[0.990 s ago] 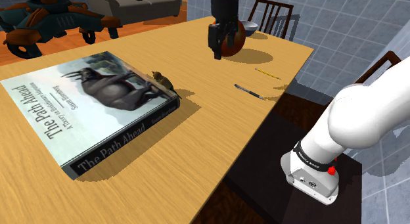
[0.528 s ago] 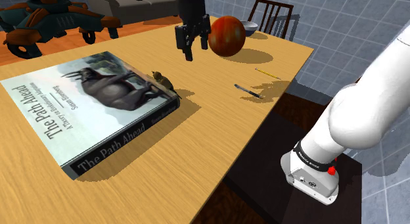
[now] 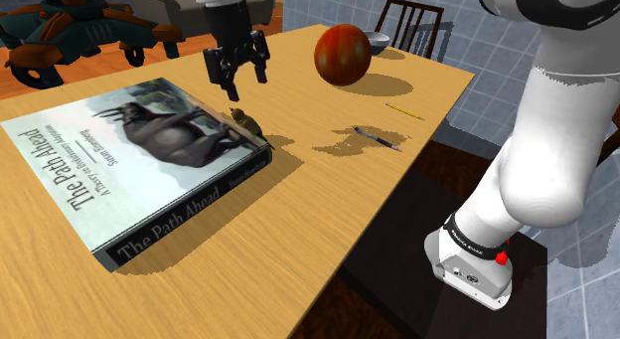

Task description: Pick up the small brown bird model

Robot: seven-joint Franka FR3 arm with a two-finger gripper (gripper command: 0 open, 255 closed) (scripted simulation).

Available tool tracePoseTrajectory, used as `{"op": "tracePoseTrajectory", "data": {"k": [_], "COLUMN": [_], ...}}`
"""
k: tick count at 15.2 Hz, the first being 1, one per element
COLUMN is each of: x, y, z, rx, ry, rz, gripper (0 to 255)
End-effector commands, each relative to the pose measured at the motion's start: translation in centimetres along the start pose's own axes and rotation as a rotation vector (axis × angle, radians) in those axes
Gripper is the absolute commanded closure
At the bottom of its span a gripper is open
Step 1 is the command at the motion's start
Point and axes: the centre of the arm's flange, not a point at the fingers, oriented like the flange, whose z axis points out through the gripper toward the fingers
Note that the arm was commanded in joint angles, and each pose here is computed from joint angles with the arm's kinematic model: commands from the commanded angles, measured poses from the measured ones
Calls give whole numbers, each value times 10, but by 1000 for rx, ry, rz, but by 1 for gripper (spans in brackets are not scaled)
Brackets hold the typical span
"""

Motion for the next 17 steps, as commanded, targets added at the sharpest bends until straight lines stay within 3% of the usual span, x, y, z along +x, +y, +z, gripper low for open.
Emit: {"op": "tracePoseTrajectory", "data": {"k": [1, 11, 12, 17], "x": [21, 36, 36, 36], "y": [-17, -24, -24, -24], "z": [1, 40, 40, 41], "rx": [3, 3, 3, 3], "ry": [-8, -10, -10, -10], "rz": [-3, -4, -4, -4], "gripper": [0, 0, 255, 255]}}
